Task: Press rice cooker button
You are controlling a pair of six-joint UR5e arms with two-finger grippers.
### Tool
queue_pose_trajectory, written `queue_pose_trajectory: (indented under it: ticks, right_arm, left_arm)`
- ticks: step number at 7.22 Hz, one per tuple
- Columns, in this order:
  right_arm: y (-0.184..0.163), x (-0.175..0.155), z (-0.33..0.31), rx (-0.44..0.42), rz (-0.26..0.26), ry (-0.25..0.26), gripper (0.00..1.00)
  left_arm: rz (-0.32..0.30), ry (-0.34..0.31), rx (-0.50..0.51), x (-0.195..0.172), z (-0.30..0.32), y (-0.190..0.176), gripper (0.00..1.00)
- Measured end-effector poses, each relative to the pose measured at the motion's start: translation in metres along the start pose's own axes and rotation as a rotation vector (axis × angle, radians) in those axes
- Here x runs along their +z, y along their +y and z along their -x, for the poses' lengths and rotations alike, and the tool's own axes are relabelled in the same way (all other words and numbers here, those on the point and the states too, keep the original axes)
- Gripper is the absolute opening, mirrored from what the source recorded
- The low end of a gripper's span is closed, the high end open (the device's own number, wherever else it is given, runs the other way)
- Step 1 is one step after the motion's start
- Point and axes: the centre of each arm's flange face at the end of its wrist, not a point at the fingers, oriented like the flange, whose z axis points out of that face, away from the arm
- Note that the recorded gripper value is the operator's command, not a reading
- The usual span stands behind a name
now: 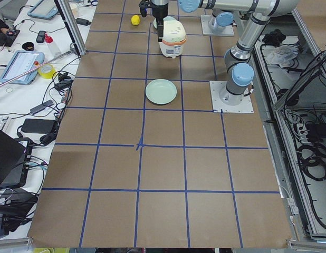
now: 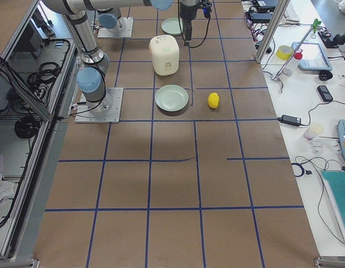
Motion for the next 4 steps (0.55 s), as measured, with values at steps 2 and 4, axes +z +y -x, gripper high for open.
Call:
queue_pose_trajectory:
  ticks: [2, 4]
  right_arm:
    - [-0.0003, 0.0002, -0.0002, -0.002, 0.001, 0.003, 1.00]
    - [-0.0005, -0.0006, -0.0009, -0.006, -0.002, 0.005, 1.00]
  left_arm:
    - [0.000, 0.000, 0.000, 0.0000, 0.0000, 0.0000, 1.00]
    - [0.000, 0.000, 0.000, 0.0000, 0.0000, 0.0000, 1.00]
